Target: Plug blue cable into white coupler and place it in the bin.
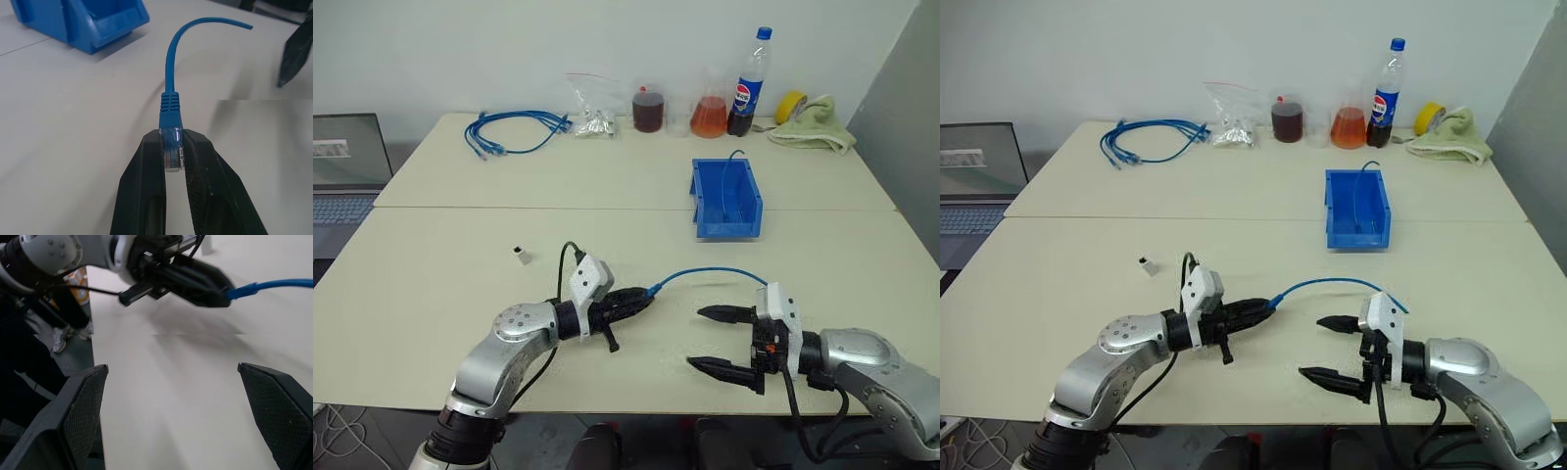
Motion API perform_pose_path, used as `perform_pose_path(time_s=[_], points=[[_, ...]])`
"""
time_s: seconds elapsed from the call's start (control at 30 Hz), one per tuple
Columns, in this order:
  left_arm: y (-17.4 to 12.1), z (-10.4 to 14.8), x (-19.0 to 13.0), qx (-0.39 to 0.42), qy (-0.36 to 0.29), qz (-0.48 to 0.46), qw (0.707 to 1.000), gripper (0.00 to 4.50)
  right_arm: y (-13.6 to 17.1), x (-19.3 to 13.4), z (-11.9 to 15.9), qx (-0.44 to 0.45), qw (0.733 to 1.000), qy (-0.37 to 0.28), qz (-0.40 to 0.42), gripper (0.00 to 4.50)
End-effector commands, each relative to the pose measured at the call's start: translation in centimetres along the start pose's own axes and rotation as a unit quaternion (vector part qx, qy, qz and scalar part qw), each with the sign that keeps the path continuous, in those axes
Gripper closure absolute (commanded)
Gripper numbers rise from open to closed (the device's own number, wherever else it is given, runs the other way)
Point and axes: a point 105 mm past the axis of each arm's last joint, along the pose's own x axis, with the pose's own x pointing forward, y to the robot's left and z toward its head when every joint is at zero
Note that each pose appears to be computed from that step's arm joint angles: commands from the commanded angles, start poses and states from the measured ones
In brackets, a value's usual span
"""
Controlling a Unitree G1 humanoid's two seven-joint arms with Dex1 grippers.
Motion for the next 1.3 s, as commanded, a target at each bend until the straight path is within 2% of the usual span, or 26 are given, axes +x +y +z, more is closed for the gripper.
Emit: perform_pose_path(time_s=[0.03,0.33,0.73,0.87,1.0,1.17,1.2,1.3], points=[[-1.0,2.1,-0.3,0.020,-0.021,-0.043,0.999,4.24,-0.8,0.1,0.5,0.021,1.000,-0.019,-0.006,0.00],[-2.5,3.3,-0.6,0.003,-0.030,-0.098,0.995,4.25,-2.2,1.9,1.7,0.089,0.993,-0.071,0.018,0.00],[-3.0,3.4,-0.9,-0.004,-0.025,-0.112,0.993,4.25,-1.7,3.4,3.5,0.095,0.988,-0.099,0.064,0.00],[-3.0,3.4,-1.0,-0.005,-0.023,-0.114,0.993,4.25,-1.5,3.5,3.8,0.093,0.988,-0.097,0.079,0.67],[-3.0,3.4,-1.0,-0.004,-0.021,-0.118,0.993,4.25,-1.5,3.7,3.8,0.092,0.988,-0.092,0.087,1.72],[-3.1,3.4,-1.0,-0.002,-0.020,-0.122,0.992,4.25,-1.4,3.8,3.7,0.090,0.988,-0.089,0.093,2.74],[-3.1,3.4,-1.0,-0.003,-0.020,-0.122,0.992,4.25,-1.4,3.8,3.7,0.090,0.988,-0.088,0.094,3.11],[-3.2,3.4,-1.0,-0.003,-0.021,-0.122,0.992,4.25,-1.4,3.8,3.7,0.089,0.988,-0.087,0.095,3.85]])
